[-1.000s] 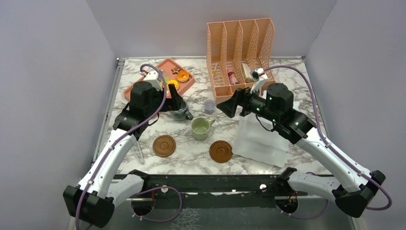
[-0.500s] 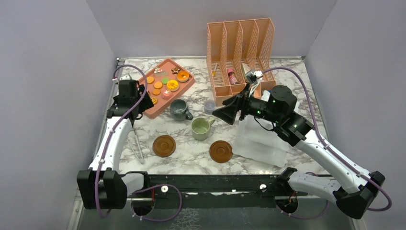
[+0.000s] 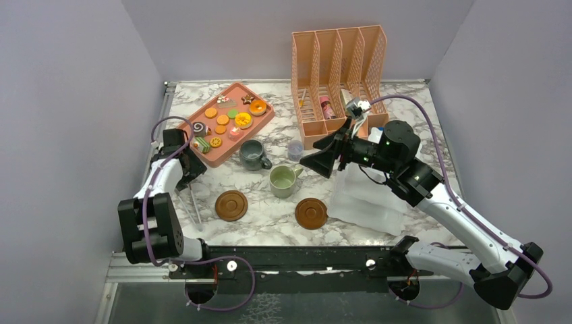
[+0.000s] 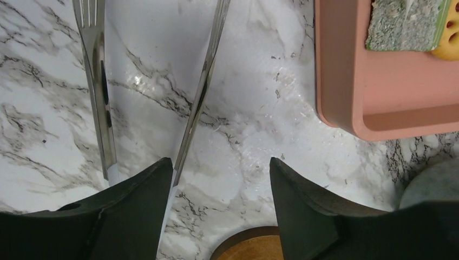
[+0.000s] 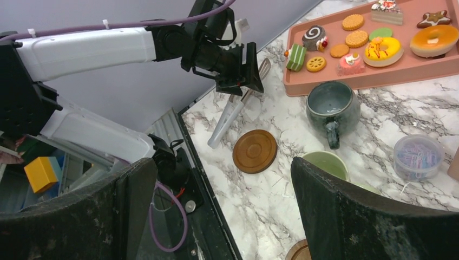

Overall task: Serve the afternoon tea
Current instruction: Pick up the clamp from the center of the board.

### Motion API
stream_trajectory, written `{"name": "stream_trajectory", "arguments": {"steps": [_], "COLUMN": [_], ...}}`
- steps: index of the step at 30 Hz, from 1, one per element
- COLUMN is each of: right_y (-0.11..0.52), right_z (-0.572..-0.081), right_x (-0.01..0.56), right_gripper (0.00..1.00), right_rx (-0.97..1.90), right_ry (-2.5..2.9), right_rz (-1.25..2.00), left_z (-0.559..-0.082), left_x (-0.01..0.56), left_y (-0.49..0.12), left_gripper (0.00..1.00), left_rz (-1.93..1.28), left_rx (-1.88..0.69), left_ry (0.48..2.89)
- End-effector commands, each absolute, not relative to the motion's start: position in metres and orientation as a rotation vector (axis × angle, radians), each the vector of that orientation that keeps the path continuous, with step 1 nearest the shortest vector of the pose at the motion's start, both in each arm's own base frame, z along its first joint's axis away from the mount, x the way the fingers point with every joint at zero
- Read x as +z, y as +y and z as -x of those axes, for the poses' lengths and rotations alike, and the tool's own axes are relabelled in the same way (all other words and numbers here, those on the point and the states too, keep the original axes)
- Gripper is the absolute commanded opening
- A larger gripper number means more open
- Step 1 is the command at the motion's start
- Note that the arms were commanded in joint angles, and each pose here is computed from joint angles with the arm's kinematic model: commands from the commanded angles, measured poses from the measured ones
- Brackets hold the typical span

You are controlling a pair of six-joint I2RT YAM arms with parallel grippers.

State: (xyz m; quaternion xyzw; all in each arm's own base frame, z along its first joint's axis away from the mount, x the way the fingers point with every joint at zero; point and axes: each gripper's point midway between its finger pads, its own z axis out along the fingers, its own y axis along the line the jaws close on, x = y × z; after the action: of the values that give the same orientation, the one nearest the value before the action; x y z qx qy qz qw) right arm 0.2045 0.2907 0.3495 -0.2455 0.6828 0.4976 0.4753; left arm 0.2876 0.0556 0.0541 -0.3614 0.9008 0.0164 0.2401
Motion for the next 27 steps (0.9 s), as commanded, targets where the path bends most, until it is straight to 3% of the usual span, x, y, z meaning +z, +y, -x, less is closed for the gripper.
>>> {"name": "stream_trajectory", "arguments": {"steps": [1,12,27], "right_y": [0.29,0.286,0.288], "right_z": [-0.196,-0.197,-0.199], "right_x": [0.361,0.369,0.364], "right_gripper": [1.0,1.0,1.0], "right_rx": [1.244,1.217,1.219], "right_ry": [1.618,1.628,1.659], "right_rz": [0.644,0.641,0.637], "left_z": [-0.305,-0.322,-0.34], "left_x": [0.055,0.038,0.035], "left_y": [0.058,0.076,0.093], "left_gripper": [0.66,0.32,0.11], "left_rz": [0.968,0.976,0.97], "left_rx": [0.006,0.016,0.02], "left_ry": [2.427,2.483,2.489]}}
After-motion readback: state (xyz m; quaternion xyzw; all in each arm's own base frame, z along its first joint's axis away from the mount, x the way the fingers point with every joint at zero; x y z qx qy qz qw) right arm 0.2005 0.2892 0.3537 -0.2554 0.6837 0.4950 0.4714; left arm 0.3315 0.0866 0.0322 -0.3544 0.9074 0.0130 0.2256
